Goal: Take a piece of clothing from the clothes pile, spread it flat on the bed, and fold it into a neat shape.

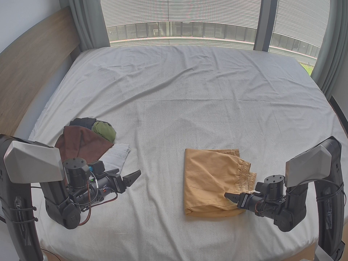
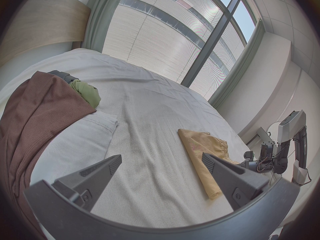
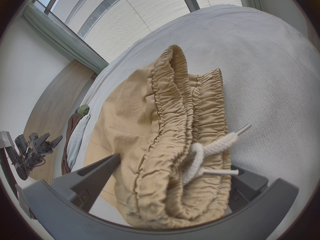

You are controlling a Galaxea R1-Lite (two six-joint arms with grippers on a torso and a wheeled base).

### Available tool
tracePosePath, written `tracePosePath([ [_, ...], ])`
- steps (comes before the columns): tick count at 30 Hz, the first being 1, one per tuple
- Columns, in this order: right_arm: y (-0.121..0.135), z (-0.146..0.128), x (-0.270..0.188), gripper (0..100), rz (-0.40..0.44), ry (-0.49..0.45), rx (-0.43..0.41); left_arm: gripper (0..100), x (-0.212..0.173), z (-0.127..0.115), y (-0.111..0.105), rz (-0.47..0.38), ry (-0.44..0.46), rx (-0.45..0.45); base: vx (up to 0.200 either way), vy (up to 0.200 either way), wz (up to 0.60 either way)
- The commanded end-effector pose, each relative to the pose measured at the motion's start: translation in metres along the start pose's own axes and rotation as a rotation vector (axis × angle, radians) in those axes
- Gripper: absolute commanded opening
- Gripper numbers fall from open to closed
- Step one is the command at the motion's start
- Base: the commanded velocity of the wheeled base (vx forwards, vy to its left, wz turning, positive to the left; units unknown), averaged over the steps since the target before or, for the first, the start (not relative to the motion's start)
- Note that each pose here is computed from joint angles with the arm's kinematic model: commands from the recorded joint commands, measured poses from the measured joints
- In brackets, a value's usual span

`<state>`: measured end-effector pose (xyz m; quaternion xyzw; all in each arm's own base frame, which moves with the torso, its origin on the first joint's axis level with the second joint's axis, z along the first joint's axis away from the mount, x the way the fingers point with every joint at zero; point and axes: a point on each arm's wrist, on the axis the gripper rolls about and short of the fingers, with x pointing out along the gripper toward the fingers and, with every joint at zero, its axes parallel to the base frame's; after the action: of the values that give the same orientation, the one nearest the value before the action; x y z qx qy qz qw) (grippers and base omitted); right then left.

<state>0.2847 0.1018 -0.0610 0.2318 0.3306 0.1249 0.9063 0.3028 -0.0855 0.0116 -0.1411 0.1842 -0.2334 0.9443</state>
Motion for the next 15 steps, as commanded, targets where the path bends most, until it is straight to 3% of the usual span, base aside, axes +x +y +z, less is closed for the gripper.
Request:
tracePosePath([
  [1,0.0,0.0,0.0,0,0.002,-0.002,0.0,100,0.0,0.0,0.001,0.002,0.001,-0.001,0.0,0.0,0.0],
  [10,0.004,0.001,-0.002,0,0.017,-0.004,-0.005,100,-0.002,0.003,0.001,0.005,-0.009,-0.002,0.0,0.0,0.0],
  [15,0.019,0.007,-0.009,0,0.071,-0.034,-0.024,100,-0.003,0.004,0.002,0.009,-0.012,-0.003,0.0,0.0,0.0],
])
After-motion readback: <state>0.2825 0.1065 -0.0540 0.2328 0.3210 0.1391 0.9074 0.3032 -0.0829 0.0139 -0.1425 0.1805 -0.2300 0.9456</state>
